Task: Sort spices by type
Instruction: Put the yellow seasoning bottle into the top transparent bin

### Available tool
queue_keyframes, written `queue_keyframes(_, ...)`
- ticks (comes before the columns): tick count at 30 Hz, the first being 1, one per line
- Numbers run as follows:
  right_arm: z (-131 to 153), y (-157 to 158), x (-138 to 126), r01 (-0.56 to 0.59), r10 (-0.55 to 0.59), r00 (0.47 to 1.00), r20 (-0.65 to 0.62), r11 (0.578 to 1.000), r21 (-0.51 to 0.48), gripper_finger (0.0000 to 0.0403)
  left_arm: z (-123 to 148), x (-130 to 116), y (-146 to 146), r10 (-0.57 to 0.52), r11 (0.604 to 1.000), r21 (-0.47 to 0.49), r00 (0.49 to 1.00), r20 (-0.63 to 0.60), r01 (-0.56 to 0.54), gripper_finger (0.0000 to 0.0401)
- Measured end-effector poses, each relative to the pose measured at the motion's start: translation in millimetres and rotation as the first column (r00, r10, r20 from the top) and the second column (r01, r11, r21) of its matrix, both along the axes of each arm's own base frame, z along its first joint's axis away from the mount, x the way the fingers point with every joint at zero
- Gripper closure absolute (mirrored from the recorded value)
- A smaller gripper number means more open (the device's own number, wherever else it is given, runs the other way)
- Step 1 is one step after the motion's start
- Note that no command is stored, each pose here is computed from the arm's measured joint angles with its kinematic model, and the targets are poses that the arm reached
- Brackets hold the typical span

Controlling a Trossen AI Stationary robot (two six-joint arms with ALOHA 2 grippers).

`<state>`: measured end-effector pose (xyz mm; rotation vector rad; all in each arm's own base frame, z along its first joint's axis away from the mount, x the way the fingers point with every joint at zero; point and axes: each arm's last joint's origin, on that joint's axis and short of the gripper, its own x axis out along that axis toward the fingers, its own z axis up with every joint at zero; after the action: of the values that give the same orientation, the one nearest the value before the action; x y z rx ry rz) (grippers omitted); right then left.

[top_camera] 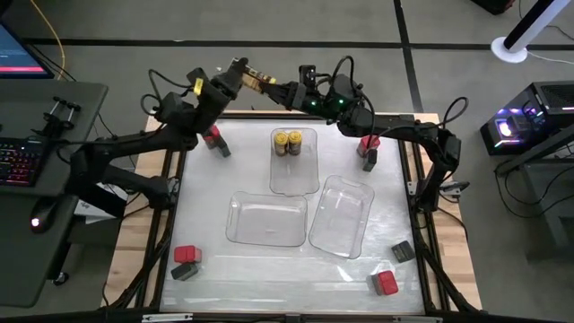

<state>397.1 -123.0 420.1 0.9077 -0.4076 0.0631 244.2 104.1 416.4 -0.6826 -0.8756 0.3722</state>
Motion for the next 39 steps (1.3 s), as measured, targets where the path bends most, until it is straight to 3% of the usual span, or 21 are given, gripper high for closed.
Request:
queue_keyframes(5,0.0,-0.1,0.0,0.012,-0.012,1.0,-0.002,1.0,-0.017,0.0036,-3.4,4.1,1.2,-0.013,1.0,-0.001,1.0,-0.017,0.013,0.0219)
queue_keyframes(8,0.0,-0.4,0.0,0.019,-0.019,1.0,-0.001,1.0,-0.012,0.0058,-3.2,3.9,1.1,-0.015,1.0,-0.002,1.0,-0.015,0.015,0.0219)
queue_keyframes(15,-0.2,-1.2,-0.1,0.047,-0.047,0.999,-0.001,0.999,-0.007,0.0184,-4.1,4.4,1.5,-0.009,1.0,-0.002,1.0,-0.03,0.009,0.0219)
queue_keyframes(22,0.7,-0.8,-0.4,0.046,-0.046,0.999,0.006,0.999,-0.017,0.019,-3.8,4.3,1.4,-0.006,1.0,0.006,0.999,-0.034,0.006,0.0217)
queue_keyframes(27,6.7,-3.6,-8.5,0.018,-0.019,1.0,-0.016,0.999,-0.048,0.019,4.8,-9.7,7.3,-0.038,0.993,0.112,0.997,-0.069,0.046,0.0111)
queue_keyframes(30,16.4,-7.3,-21.7,0.047,-0.051,0.998,-0.048,0.996,-0.082,0.019,10.3,-26.8,12.8,-0.029,0.992,0.115,0.991,-0.129,0.044,0.0067)
queue_keyframes(34,27.0,-9.6,-44.8,0.089,-0.114,0.979,-0.166,0.985,-0.15,0.019,15.5,-56.4,12.7,0.038,0.992,0.128,0.961,-0.275,-0.003,0.0053)
queue_keyframes(37,32.4,-7.7,-68.5,0.094,-0.155,0.939,-0.306,0.974,-0.205,0.019,12.4,-78.1,6.1,0.075,0.991,0.131,0.897,-0.437,-0.019,0.0052)
queue_keyframes(39,27.2,-6.6,-85.2,0.065,-0.15,0.876,-0.458,0.978,-0.197,0.019,4.0,-86.7,0.3,0.058,0.995,0.101,0.829,-0.556,-0.002,0.0053)
